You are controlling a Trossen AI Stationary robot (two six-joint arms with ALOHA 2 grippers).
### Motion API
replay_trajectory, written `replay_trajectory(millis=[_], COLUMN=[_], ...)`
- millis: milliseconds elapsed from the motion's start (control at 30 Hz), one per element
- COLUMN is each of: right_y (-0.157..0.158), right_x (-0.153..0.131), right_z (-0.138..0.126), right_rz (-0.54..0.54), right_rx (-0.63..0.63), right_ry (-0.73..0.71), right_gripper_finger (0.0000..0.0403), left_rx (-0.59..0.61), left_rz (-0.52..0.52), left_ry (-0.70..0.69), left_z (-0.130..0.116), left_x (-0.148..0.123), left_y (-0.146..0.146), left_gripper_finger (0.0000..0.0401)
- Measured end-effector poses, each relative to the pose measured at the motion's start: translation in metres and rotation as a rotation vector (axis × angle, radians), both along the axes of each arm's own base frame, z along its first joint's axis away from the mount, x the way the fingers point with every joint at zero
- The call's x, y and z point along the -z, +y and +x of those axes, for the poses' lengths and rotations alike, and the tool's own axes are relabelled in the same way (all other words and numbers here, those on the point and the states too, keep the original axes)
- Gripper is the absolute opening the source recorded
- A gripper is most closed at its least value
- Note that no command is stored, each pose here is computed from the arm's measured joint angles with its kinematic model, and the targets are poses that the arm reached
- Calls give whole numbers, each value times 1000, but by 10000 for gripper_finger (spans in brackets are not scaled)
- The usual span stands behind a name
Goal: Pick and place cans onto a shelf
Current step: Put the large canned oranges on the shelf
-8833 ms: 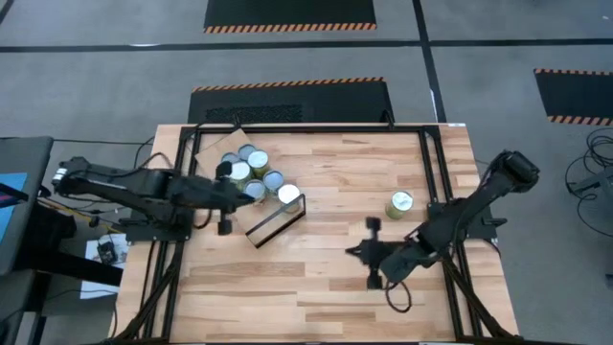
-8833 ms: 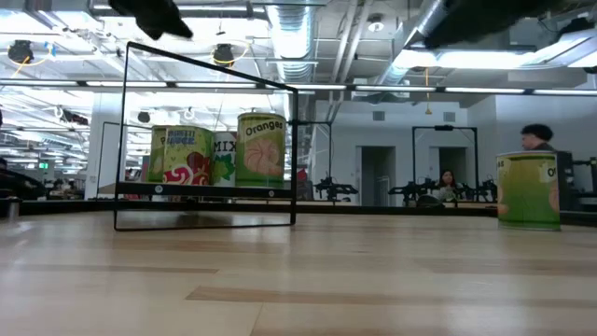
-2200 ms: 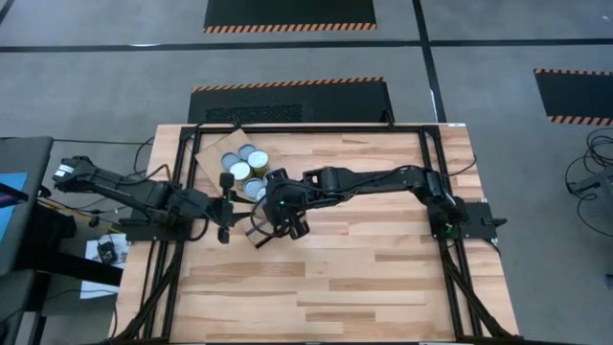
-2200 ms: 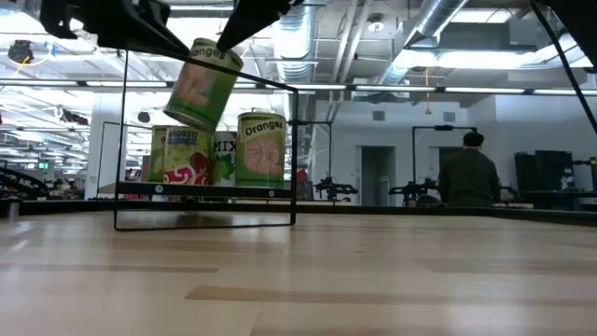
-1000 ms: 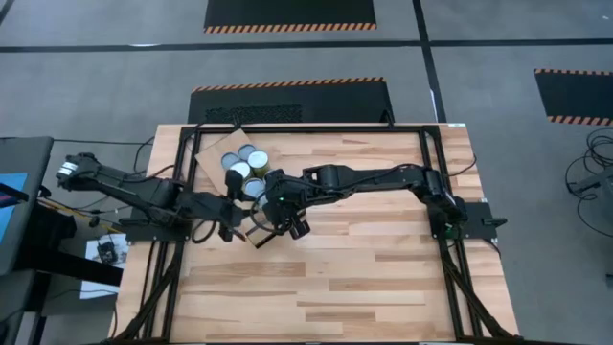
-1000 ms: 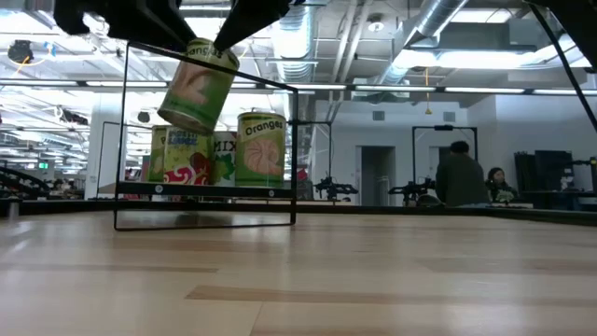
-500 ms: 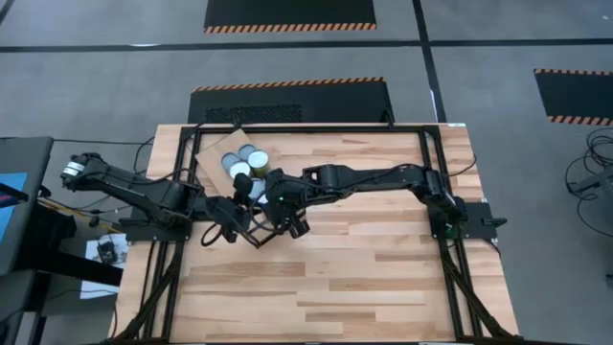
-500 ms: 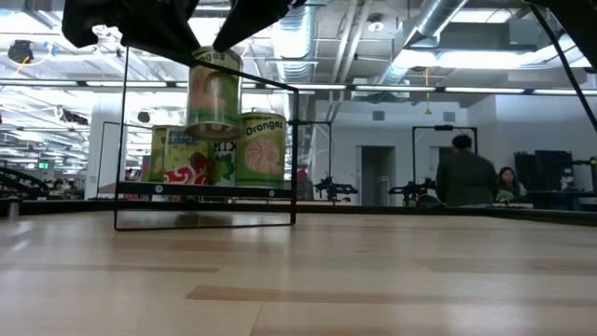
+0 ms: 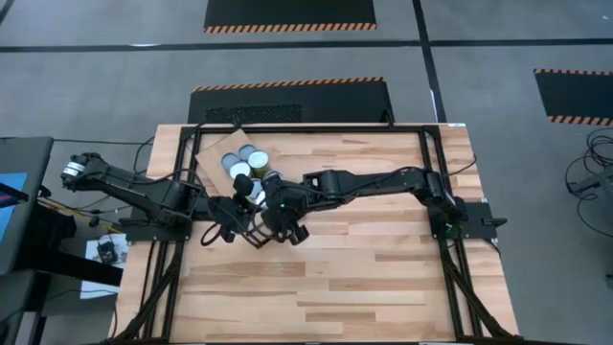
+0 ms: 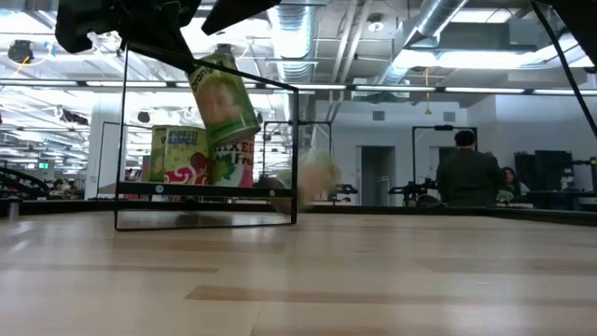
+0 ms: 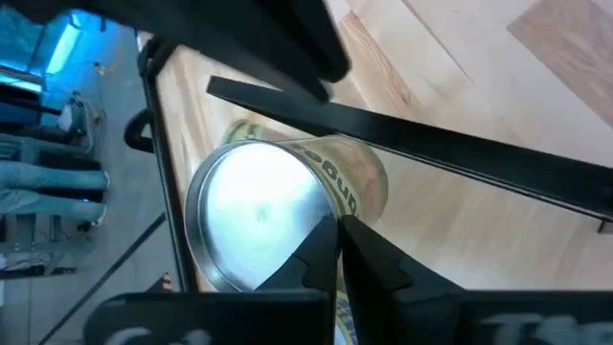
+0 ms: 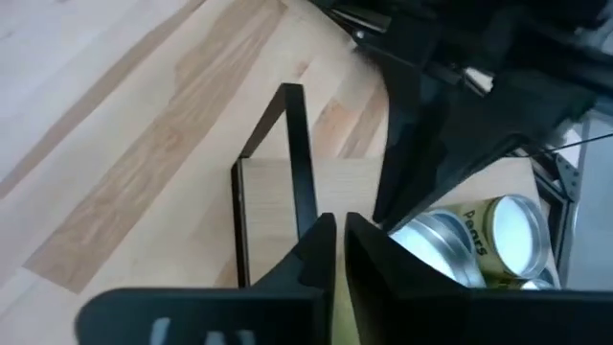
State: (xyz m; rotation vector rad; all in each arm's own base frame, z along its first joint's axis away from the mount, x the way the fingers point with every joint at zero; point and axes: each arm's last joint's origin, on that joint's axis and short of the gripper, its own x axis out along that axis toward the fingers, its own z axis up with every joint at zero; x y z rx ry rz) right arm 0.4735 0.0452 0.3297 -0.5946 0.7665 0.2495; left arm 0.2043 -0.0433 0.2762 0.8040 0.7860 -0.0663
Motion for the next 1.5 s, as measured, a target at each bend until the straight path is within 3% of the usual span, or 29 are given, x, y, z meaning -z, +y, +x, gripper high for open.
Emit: replay_trajectory(millis=[167, 300, 467, 533, 800, 1100, 1500], right_y=[2, 11, 30, 34, 40, 45, 43], right_x=[-1, -4, -41, -55, -97, -102, -101], right_z=[1, -6, -44, -62, -115, -128, -129], right_rz=[2, -34, -176, -177, -141, -142, -142], right_rx=[6, 29, 116, 156, 297, 329, 341], right_ry=[-13, 8, 5, 13, -35, -29, -14], right_gripper_finger=[78, 83, 33, 11, 5, 5, 5], left_rx=[3, 11, -45, -64, -122, -214, -203], left_rz=[-2, -66, -110, -126, -207, -173, -225], left_ry=[-7, 15, 72, 73, 106, 175, 198], left_z=[-1, -7, -12, -13, -6, 11, 11], left_x=[-2, -2, 3, 3, 10, 27, 26], left_y=[0, 0, 2, 2, 6, 20, 20], left_gripper_finger=[0, 0, 0, 0, 0, 0, 0])
